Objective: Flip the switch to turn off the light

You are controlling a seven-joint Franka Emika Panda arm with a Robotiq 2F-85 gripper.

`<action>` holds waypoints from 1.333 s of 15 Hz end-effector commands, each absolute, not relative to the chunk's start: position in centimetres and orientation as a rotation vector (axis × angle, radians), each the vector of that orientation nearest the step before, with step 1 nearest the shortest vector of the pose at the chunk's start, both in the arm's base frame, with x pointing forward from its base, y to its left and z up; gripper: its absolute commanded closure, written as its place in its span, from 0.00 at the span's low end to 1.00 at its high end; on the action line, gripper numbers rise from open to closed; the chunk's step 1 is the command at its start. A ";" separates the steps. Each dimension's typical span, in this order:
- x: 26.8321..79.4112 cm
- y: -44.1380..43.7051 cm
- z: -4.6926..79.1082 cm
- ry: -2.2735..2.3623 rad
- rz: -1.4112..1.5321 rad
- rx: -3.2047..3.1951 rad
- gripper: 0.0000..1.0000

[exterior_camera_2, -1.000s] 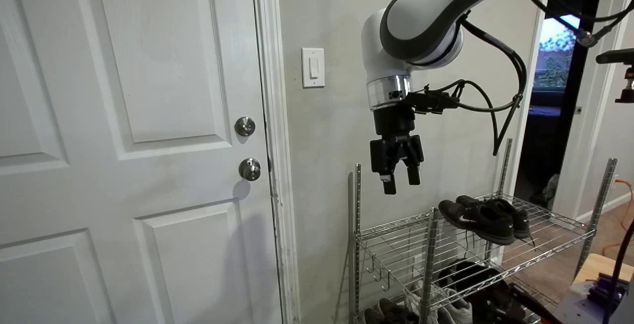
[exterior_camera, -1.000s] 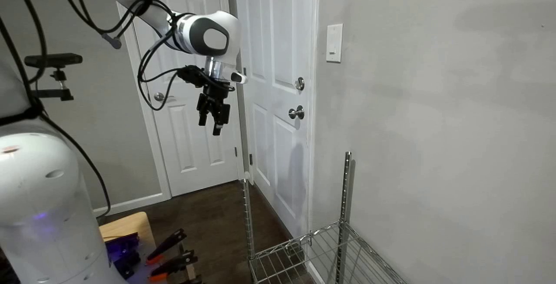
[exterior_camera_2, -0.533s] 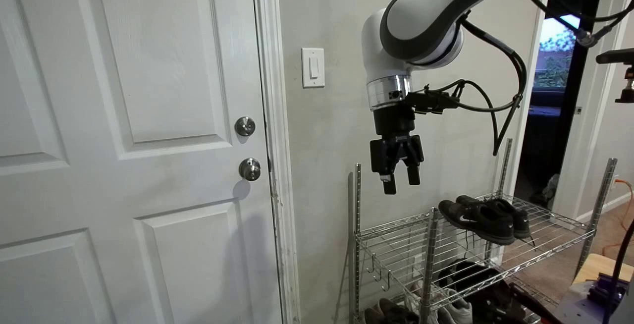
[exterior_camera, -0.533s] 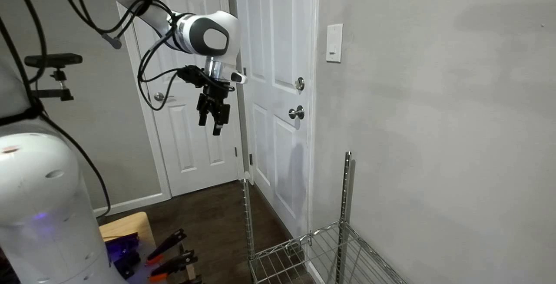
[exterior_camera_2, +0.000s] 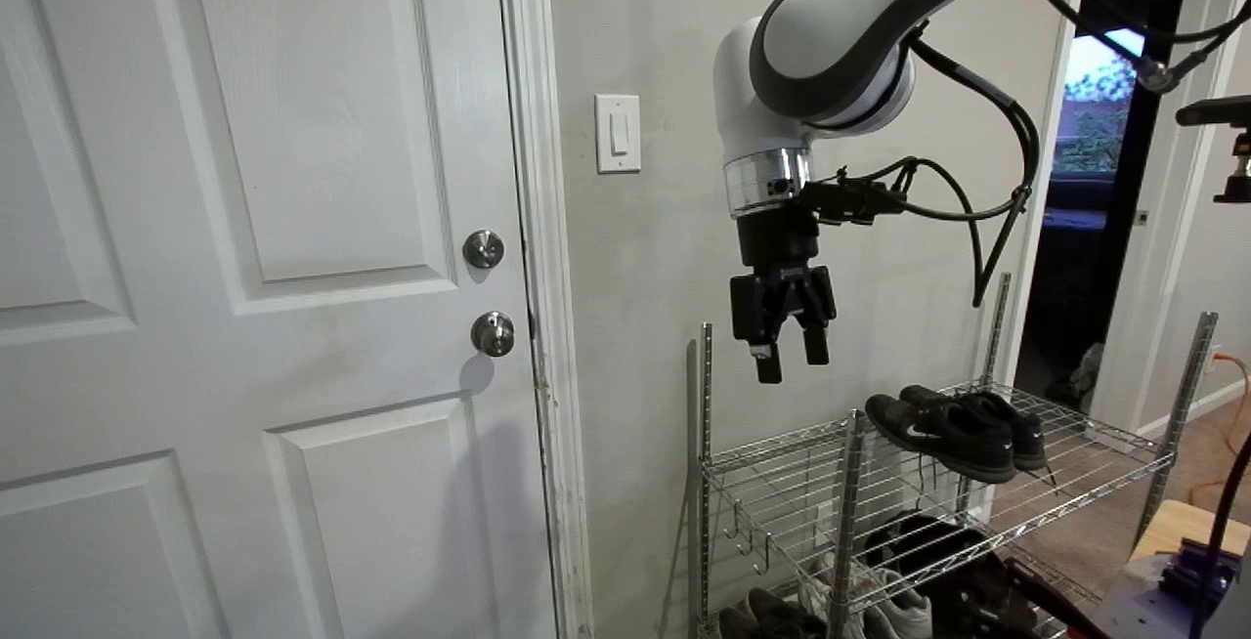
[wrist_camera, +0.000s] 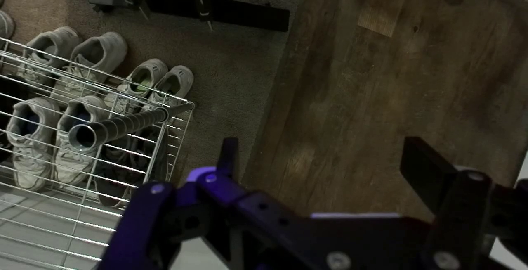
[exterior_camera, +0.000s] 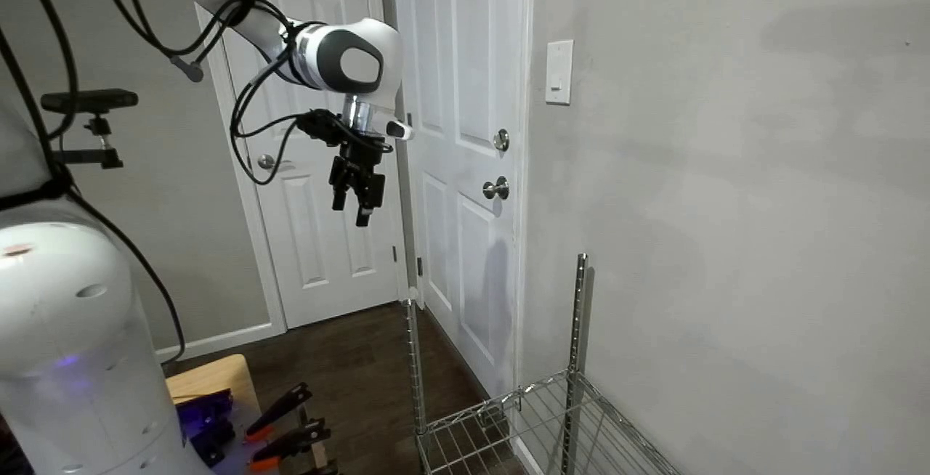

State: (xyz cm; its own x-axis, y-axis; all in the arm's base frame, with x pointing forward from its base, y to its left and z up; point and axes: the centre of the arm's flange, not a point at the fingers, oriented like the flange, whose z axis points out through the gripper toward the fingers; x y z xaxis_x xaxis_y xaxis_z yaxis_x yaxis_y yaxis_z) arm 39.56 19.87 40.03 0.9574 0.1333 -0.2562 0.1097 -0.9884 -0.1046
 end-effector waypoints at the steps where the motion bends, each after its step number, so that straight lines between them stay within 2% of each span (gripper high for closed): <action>1: 39.8 20.0 39.9 -0.198 0.389 -3.006 0.27; 5: 42.9 20.3 39.8 -0.258 0.200 -2.974 0.53; 11: 49.0 20.8 41.2 -0.167 -0.332 -2.929 0.93; 14: 50.5 21.0 41.5 -0.023 -0.566 -2.908 1.00; 20: 51.1 20.7 43.5 0.311 -0.891 -2.771 0.96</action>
